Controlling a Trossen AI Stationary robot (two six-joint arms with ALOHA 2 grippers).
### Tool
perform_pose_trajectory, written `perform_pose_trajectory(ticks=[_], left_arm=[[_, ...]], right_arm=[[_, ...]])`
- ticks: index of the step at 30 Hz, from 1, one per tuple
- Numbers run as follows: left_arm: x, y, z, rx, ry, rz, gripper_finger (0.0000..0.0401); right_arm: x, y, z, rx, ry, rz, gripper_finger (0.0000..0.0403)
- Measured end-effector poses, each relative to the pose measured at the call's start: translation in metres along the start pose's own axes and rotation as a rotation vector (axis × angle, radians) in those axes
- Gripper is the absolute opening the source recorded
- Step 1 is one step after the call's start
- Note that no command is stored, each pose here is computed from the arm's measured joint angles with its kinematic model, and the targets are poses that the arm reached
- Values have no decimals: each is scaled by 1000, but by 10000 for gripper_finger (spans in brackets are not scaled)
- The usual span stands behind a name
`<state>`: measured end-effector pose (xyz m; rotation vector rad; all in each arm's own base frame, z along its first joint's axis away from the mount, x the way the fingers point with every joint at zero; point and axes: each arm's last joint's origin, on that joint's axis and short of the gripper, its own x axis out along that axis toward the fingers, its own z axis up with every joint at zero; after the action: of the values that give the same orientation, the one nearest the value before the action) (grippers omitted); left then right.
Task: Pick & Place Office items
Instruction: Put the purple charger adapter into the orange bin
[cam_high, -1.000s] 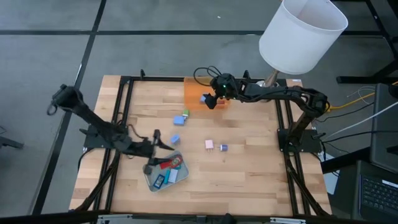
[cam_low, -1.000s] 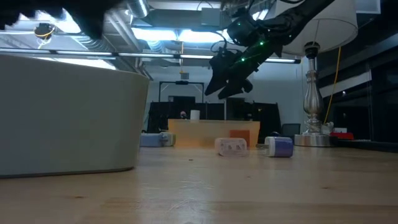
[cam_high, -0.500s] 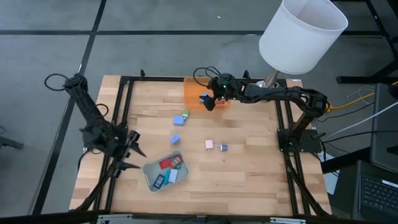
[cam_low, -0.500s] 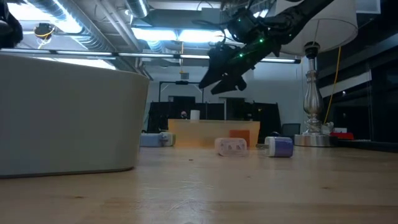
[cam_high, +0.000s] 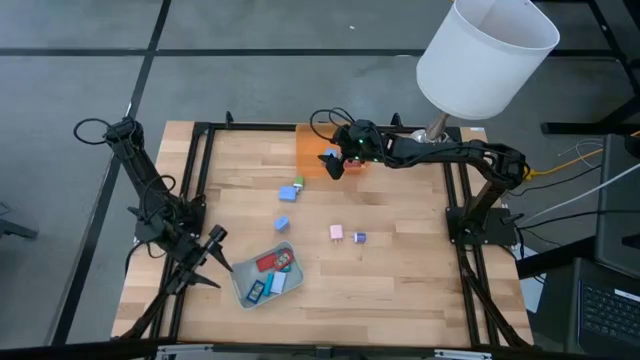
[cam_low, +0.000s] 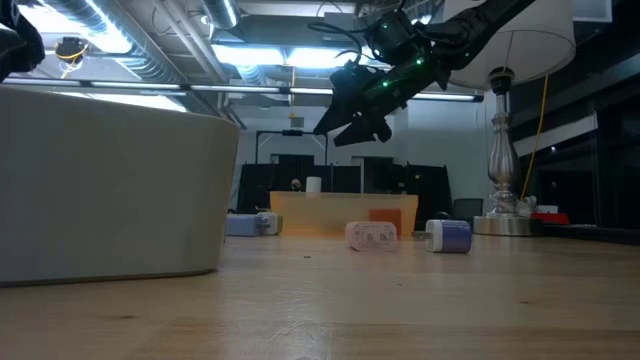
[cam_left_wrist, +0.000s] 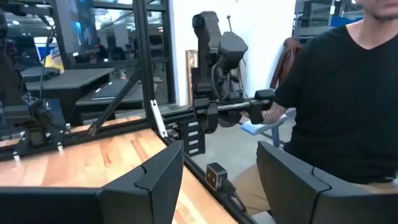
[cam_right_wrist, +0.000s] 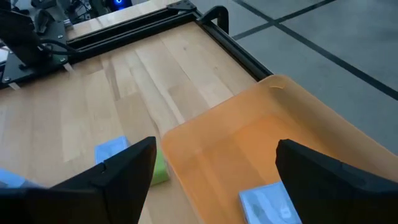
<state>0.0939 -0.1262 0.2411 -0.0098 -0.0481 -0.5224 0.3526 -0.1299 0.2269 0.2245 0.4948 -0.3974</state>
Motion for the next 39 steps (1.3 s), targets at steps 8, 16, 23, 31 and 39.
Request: perform_pose_trajectory(ticks=[8,16,23,31,39], left_arm=[[1,1,3,-35,-26,13,194],[-8,0,-4,0,29,-188,197],[-30,10,-11,-51,-60,-252,192],[-53,20,-36,-37,-156,-286,197],[-56,19,-57,-38,-100,-353,191]], right_arm=[[0,0,1,-1,-10,1,326],[0,3,2,-5,-16,26,326],[0,7,1,-12,-15,36,326],[-1,15,0,-27,-12,58,325],[-2,29,-2,-58,-14,101,325]])
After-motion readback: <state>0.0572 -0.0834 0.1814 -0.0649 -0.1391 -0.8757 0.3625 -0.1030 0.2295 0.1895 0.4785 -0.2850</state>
